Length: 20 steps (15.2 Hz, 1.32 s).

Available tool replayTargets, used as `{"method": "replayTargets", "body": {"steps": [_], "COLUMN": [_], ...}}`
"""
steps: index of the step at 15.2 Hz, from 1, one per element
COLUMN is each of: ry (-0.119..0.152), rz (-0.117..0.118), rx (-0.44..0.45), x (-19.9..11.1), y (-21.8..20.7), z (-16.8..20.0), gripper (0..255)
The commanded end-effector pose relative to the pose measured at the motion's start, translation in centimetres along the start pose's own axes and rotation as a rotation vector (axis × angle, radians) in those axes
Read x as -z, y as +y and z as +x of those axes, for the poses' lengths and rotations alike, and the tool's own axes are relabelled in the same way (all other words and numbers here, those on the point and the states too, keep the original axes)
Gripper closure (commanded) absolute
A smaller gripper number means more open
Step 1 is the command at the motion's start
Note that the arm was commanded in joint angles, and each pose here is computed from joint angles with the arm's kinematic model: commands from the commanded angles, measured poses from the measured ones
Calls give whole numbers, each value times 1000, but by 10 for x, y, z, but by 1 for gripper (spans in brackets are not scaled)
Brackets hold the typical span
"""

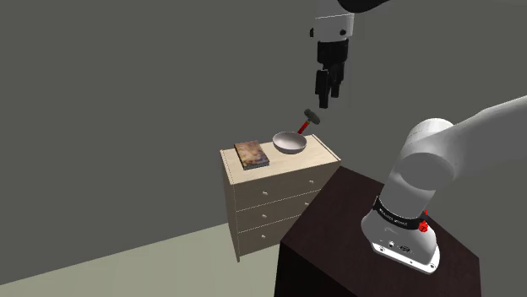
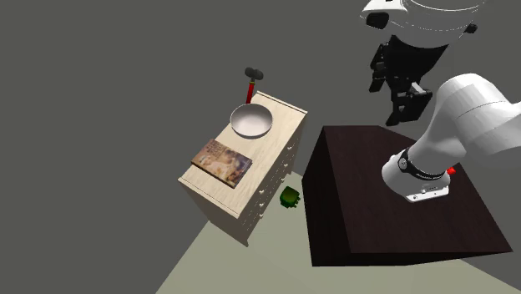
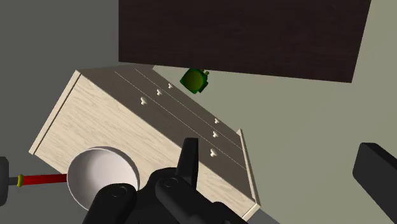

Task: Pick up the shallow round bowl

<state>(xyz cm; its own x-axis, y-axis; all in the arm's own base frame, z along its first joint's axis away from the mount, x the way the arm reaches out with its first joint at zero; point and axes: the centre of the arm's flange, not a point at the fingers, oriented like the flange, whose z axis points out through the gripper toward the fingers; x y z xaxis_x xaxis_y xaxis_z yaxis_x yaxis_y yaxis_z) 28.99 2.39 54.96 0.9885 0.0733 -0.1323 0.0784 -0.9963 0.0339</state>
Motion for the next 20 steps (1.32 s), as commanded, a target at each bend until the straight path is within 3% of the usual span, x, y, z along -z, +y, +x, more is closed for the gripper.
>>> {"method": "replayTargets", "body": {"steps": [1, 20], "ry": [0, -9], "rz": [0, -37], "rx": [0, 24], "x": [0, -165], "y": [0, 107], "z": [0, 153], "gripper": [0, 0]}}
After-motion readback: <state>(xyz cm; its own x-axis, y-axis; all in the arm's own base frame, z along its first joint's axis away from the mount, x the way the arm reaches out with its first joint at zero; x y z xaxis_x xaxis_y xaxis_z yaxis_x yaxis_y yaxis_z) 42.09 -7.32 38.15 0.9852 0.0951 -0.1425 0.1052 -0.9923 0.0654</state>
